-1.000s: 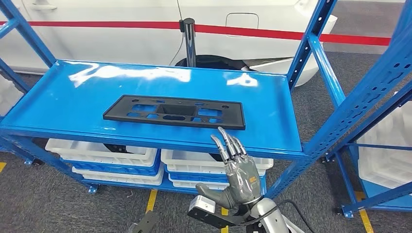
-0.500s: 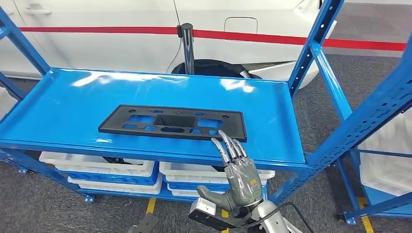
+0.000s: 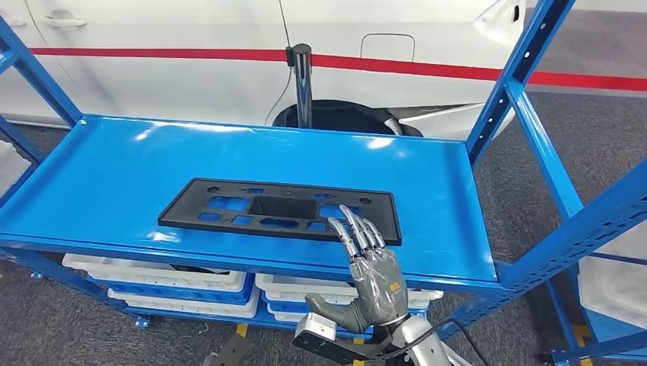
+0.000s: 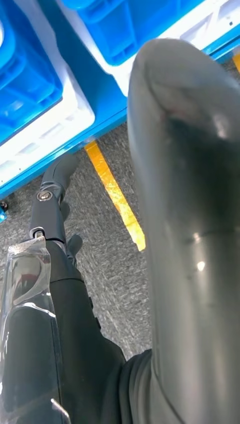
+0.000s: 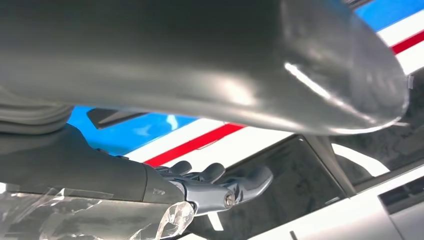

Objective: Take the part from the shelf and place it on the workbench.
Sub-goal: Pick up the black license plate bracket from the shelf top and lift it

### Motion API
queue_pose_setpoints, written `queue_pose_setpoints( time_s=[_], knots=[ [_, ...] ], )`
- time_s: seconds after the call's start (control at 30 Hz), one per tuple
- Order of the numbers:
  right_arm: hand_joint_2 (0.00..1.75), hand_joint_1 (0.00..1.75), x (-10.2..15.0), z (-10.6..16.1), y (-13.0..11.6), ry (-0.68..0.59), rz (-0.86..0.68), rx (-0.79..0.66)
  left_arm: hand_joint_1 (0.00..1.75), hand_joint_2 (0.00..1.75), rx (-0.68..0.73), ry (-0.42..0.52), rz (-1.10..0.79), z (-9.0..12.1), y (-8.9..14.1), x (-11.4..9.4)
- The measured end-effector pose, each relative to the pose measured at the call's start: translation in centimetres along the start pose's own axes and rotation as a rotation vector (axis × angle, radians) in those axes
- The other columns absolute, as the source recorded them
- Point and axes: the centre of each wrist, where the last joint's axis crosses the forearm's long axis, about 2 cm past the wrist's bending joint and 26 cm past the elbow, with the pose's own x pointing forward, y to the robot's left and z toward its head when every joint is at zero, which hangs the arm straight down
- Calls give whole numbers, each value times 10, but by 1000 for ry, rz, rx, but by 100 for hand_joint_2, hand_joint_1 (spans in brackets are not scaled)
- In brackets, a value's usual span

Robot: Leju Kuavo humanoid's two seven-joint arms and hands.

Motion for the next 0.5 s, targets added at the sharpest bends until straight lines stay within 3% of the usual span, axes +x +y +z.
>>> queue_pose_setpoints(
  time_s=[0.07,0.5],
  knots=[
    [175,0,0,0,0,0,-1,-1,0,0,0,-4,0,0,0,0],
    [175,0,2,-1,0,-2,-6,-1,0,0,-5,-15,-5,0,0,-2]
  ],
)
